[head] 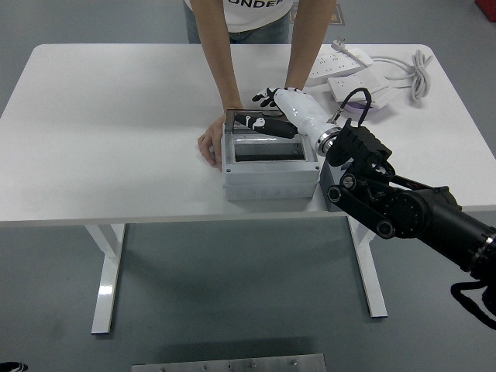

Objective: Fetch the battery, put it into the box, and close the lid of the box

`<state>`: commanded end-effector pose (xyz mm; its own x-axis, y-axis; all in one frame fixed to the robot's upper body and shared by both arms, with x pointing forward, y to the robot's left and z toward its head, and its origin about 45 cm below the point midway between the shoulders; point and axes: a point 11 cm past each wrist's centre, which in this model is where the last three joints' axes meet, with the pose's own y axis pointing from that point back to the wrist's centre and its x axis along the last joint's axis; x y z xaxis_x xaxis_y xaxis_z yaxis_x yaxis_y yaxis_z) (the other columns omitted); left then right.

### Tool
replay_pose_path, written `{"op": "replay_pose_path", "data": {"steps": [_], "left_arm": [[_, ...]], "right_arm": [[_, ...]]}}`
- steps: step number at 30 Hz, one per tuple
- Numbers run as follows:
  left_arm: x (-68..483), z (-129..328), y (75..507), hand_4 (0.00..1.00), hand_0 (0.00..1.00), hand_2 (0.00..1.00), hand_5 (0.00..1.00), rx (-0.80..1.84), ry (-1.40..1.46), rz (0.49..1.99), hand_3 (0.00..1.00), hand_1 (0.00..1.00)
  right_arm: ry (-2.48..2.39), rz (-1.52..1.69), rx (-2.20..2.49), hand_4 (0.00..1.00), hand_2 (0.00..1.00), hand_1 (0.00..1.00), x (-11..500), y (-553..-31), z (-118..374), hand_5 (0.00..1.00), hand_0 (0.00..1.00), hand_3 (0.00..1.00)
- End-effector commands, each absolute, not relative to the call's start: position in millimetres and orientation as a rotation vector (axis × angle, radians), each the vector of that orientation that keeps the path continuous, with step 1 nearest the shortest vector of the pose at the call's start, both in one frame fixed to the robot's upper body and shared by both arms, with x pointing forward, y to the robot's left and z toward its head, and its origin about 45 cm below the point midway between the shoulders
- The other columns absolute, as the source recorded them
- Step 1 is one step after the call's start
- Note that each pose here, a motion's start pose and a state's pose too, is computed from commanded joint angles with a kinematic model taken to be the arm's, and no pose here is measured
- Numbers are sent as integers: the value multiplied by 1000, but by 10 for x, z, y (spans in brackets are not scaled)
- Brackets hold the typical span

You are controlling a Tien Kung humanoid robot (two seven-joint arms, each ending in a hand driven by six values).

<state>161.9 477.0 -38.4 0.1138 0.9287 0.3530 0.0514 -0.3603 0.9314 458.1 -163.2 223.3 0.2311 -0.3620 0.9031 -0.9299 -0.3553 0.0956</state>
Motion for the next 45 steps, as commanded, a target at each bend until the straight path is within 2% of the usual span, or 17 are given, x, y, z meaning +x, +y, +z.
{"op": "replay_pose_path", "data": {"steps": [1, 7, 8, 13, 14, 19, 20, 45], "left_arm": [[1617, -385, 4770, 839, 858, 832, 496, 1576, 988, 1356, 788, 895], [1593, -397, 4764, 839, 858, 832, 496, 1578, 993, 1353, 788, 895], [1586, -400, 4762, 839, 859, 832, 495, 1579, 994, 1352, 788, 895], [1561, -411, 4760, 839, 859, 832, 495, 1581, 999, 1350, 788, 895], [1556, -413, 4759, 841, 860, 833, 496, 1582, 1000, 1349, 790, 895], [1541, -423, 4749, 841, 860, 833, 496, 1582, 1004, 1347, 790, 895], [1538, -425, 4748, 840, 861, 833, 495, 1582, 1005, 1347, 789, 895], [1515, -442, 4728, 841, 863, 834, 492, 1582, 1010, 1342, 788, 895]], "right_arm": [[-1186, 1099, 1843, 973, 682, 662, 4573, -1626, 2238, 998, 864, 738], [-1180, 1116, 1838, 973, 682, 662, 4541, -1603, 2252, 998, 864, 738], [-1179, 1118, 1838, 964, 650, 615, 4535, -1600, 2251, 998, 772, 726], [-1171, 1120, 1839, 964, 650, 615, 4503, -1592, 2232, 998, 772, 726], [-1170, 1120, 1839, 950, 539, 444, 4497, -1591, 2228, 998, 621, 714], [-1170, 1121, 1840, 950, 539, 444, 4468, -1598, 2216, 998, 621, 714], [-1170, 1122, 1840, 945, 492, 395, 4462, -1599, 2215, 998, 530, 708], [-1181, 1050, 1832, 919, 459, 369, 4409, -1719, 2030, 998, 466, 699]]}}
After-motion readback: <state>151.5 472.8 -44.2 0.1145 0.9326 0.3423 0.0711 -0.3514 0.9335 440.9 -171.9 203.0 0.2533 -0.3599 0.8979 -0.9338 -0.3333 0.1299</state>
